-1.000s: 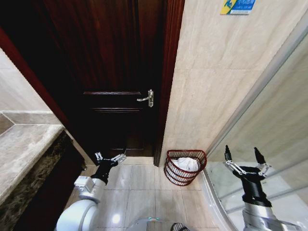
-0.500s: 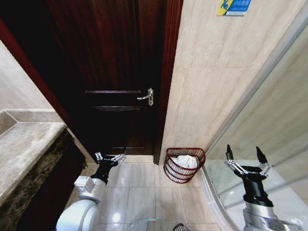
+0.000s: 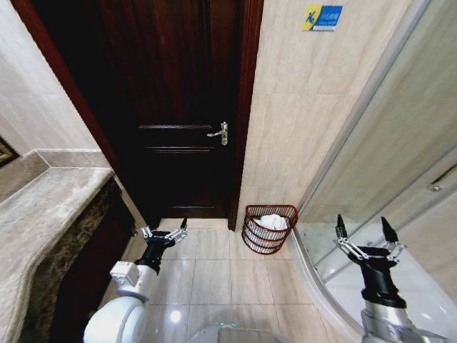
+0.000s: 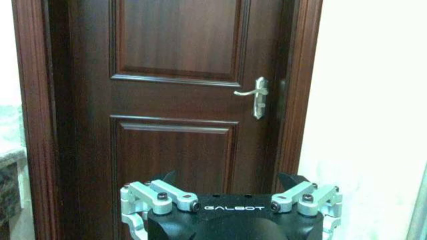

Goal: Discard the used towel into the hamper.

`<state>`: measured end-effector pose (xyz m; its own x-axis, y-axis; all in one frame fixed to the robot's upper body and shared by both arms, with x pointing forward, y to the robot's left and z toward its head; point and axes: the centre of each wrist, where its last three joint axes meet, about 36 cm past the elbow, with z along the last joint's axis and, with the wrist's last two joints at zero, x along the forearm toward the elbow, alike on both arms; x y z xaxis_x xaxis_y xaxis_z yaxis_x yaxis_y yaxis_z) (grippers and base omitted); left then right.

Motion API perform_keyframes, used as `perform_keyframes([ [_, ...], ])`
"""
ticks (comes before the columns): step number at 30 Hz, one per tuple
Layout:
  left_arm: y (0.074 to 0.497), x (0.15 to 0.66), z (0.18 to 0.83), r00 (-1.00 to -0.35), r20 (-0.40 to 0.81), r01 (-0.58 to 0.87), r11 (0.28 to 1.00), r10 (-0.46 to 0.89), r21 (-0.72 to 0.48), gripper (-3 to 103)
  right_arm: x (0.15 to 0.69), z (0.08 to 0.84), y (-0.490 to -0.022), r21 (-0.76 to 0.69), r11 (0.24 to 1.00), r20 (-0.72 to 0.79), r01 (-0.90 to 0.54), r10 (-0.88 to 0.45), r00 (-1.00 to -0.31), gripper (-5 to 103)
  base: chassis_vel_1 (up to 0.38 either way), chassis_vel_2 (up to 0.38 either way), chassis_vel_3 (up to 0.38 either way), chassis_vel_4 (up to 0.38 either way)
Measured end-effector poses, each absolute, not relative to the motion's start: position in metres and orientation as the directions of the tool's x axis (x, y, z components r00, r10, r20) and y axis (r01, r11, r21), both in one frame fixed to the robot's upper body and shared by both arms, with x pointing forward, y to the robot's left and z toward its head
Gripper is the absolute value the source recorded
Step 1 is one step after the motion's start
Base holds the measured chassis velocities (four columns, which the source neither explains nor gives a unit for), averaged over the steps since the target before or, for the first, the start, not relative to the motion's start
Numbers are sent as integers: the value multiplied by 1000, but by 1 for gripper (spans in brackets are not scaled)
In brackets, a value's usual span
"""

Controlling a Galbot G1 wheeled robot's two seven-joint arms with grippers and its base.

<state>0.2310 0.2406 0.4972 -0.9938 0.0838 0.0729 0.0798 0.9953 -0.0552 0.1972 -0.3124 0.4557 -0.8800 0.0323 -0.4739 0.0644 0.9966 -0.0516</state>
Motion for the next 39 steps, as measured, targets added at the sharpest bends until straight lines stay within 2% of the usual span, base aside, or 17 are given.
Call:
perform_keyframes([
  [21, 241, 231, 497, -994, 73, 80, 995, 84, -55, 100, 202, 458, -315, -53, 997, -522, 59, 22, -853, 100, 21, -26, -25, 24],
  [39, 241, 231, 497, -994, 73, 80, 995, 84, -55, 100, 202, 453, -324, -53, 992, -526, 112, 68, -848, 100, 34, -29, -34, 31],
])
